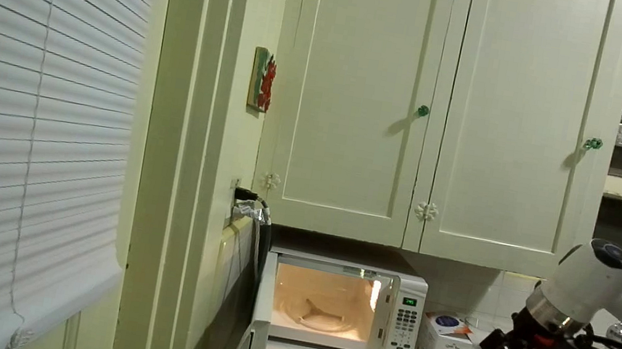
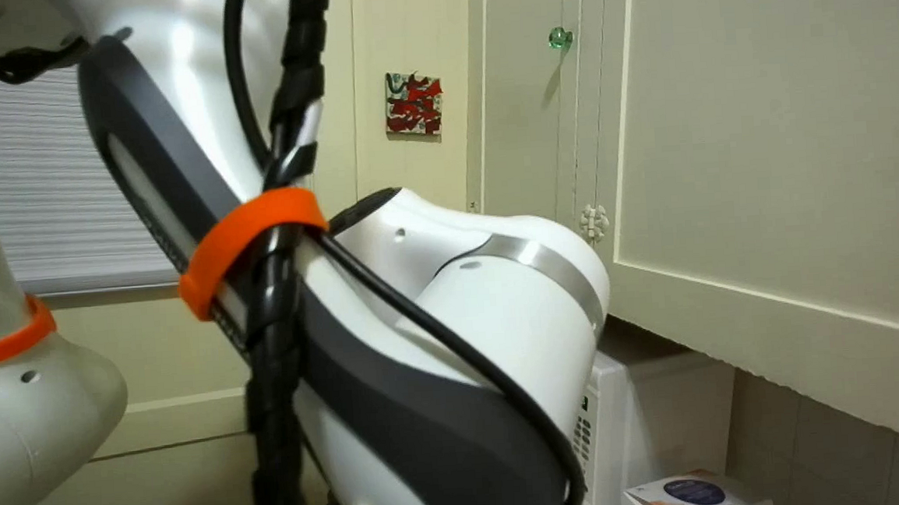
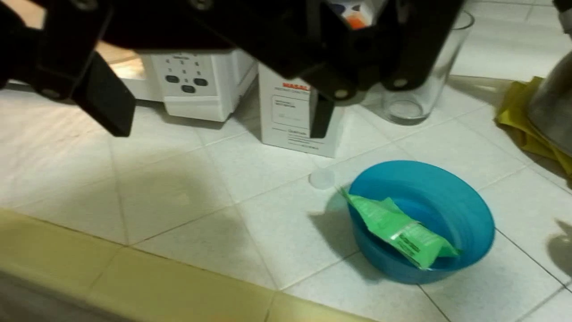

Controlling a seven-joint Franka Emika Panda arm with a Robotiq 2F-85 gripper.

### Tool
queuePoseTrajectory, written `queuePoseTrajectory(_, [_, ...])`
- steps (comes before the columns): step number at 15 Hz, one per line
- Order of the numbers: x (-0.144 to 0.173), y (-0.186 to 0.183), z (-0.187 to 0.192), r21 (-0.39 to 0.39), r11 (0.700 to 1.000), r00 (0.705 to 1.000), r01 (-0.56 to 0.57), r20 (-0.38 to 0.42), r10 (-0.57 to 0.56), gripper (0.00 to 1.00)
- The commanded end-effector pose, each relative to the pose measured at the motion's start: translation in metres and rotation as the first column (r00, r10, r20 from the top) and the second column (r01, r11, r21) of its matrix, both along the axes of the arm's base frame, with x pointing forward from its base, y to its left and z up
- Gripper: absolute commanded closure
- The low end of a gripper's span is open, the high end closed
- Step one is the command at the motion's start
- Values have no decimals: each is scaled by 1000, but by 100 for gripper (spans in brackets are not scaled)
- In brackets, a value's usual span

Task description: Take the blue bowl out of the microwave

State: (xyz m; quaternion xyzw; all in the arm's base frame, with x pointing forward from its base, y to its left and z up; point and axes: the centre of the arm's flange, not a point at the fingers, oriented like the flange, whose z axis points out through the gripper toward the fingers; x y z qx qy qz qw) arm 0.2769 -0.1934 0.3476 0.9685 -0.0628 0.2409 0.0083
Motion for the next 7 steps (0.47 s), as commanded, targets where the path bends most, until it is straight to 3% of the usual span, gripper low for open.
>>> queuePoseTrajectory(1, [20,32,76,73,982,982,-172,-67,176,0])
queuePoseTrajectory(2, [6,14,15,50,994,995,-100,-20,101,0])
queuePoseTrajectory(7, [17,30,24,63,983,984,-173,-29,176,0])
